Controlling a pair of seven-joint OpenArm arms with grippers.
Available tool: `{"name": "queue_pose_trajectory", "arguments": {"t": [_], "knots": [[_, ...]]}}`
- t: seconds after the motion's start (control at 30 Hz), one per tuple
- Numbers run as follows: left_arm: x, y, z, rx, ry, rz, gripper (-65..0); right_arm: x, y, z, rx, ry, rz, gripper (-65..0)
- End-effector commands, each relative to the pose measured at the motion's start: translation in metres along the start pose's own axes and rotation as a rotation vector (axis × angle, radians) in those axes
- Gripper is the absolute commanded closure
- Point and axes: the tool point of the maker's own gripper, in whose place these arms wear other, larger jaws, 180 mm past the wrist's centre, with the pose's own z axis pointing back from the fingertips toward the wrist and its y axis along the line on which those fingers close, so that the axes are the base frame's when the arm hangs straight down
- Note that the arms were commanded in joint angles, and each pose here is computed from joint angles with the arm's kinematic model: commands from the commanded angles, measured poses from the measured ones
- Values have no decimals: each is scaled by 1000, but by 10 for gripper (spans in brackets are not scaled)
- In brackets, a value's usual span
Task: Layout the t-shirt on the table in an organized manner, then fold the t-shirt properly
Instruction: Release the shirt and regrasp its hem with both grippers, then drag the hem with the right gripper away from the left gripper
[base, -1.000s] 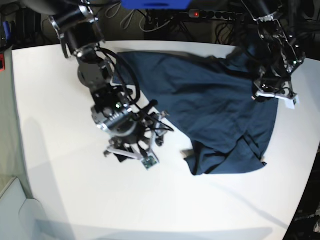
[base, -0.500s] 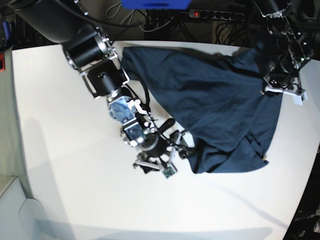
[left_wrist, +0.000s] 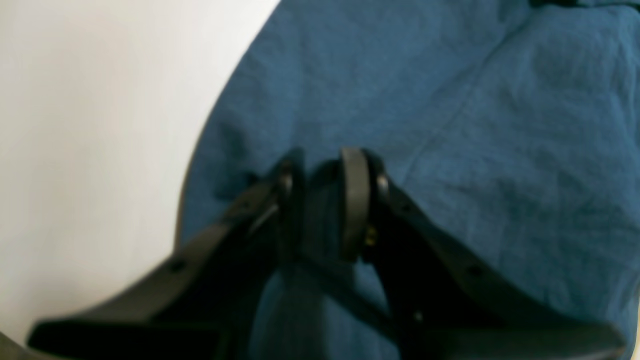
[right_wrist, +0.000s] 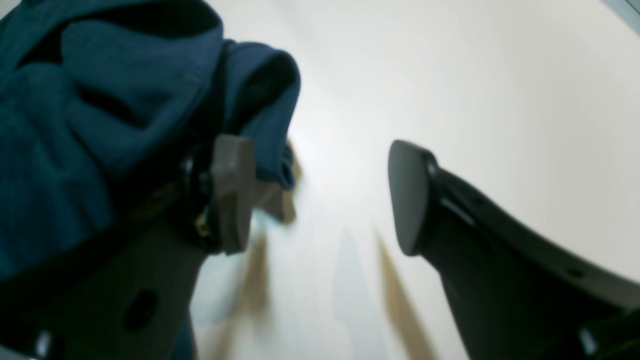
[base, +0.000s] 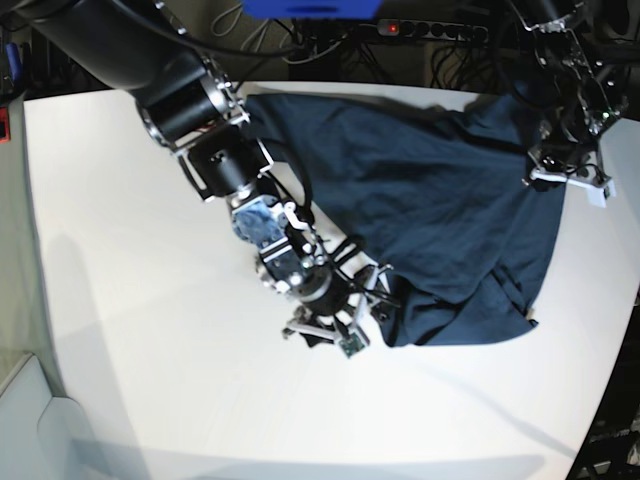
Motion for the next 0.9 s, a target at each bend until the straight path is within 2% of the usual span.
{"name": "queue_pose_trajectory", "arguments": {"t": [0.0, 0.27, 0.5, 0.6, 0.73, 0.87], "knots": [[2, 4, 2, 16, 5, -11, -123, 30, -3, -3, -3, -74, 6, -375], [0, 1, 1, 11, 10, -10, -123, 29, -3, -3, -2, -73, 5, -373], [-3, -2, 0, 4, 19, -11, -123, 35, 3, 1, 5, -159, -6, -373], [-6, -2, -1, 5, 29, -9, -123, 29, 18, -1, 39, -142, 34, -373], [-23, 2, -2, 53, 95, -157, -123, 20, 40, -2, 93, -133, 96, -373], [-19, 22, 14, 105, 83, -213, -123, 18, 47, 1, 103, -139, 89, -373]]}}
